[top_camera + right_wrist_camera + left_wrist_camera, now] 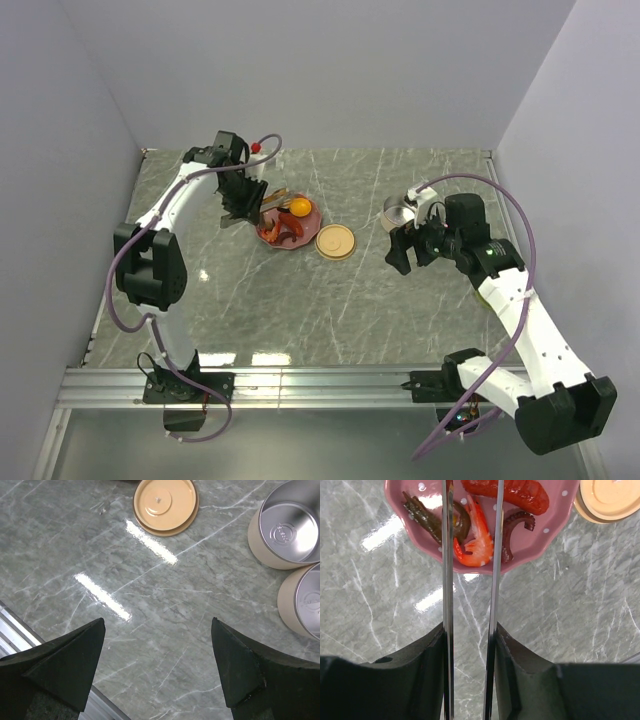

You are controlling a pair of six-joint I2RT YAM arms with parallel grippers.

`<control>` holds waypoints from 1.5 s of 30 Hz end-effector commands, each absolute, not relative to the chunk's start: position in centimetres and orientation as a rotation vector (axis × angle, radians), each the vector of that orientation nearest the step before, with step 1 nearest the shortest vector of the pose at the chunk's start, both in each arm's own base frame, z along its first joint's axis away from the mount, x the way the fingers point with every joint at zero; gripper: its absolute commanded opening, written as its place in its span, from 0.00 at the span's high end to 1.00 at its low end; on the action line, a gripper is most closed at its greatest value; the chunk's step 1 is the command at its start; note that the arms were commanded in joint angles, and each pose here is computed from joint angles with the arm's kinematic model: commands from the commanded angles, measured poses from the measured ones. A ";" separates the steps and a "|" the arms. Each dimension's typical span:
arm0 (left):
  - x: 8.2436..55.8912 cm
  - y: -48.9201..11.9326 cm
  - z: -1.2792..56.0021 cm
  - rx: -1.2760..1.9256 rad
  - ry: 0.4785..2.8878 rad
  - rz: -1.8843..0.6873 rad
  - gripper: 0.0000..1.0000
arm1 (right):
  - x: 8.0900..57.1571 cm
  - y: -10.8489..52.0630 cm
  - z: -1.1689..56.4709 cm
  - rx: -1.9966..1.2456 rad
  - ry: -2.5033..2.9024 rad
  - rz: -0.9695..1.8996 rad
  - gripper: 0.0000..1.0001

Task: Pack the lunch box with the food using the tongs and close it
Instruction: Pick up the food using the clamp

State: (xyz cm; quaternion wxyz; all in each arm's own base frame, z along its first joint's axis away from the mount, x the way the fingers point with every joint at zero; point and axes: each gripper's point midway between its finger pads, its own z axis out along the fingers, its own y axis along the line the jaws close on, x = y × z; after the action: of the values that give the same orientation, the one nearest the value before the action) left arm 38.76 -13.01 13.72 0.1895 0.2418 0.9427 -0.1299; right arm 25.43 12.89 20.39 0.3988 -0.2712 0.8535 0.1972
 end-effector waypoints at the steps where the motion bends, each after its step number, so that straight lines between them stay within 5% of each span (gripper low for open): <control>1: 40.2 -12.2 15.4 0.610 2.603 -0.328 0.58 | 26.1 13.1 21.7 -0.676 2.120 0.508 0.07; 45: 39.5 -14.4 13.4 0.688 2.640 -0.456 0.59 | 26.4 13.1 21.6 -0.692 2.128 0.498 0.07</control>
State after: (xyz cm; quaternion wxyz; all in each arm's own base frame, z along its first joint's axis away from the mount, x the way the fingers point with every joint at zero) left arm 39.02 -13.78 12.93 0.1755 0.2352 0.9430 -0.1571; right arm 25.60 13.02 19.85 0.3887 -0.2732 0.8570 0.1998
